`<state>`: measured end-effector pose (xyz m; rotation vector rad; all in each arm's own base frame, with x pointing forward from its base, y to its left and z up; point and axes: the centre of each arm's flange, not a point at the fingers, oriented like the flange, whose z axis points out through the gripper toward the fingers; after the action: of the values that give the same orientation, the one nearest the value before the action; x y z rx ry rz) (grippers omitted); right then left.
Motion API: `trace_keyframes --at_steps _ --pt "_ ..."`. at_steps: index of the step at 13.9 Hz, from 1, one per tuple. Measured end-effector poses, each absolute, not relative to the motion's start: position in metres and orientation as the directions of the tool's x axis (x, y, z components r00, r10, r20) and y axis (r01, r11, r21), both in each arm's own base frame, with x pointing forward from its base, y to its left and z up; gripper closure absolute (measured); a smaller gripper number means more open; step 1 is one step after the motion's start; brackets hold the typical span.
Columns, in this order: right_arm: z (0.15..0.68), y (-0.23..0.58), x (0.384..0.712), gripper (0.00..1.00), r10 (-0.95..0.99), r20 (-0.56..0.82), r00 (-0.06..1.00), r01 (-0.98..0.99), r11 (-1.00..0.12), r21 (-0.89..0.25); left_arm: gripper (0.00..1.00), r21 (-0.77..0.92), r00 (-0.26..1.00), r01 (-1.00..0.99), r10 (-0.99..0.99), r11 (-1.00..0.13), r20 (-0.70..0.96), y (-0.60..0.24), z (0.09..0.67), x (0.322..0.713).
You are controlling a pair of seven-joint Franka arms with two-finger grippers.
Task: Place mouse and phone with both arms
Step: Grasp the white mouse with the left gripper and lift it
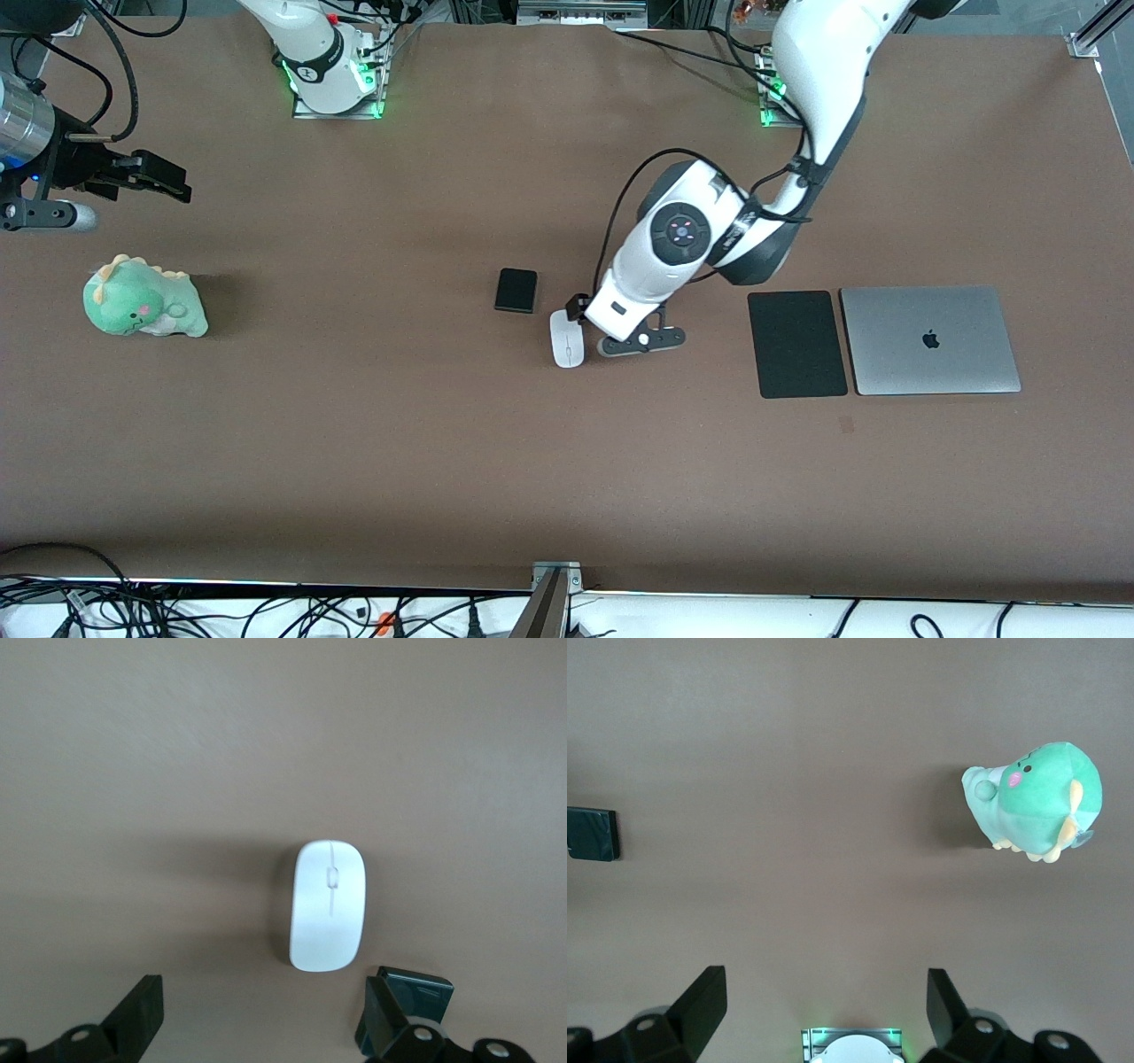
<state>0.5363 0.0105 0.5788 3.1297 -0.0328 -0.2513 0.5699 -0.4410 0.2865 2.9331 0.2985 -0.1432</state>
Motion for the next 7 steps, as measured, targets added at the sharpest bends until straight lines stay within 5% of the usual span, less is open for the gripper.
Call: trace_keyframes --at_steps 7 --pt "0.579 0.011 0.536 0.0 -0.021 -0.16 0.987 -0.021 -1.0 0.002 0.0 0.157 0.975 0.214 0.201 -0.964 -0.095 -0.494 0.216 0.548"
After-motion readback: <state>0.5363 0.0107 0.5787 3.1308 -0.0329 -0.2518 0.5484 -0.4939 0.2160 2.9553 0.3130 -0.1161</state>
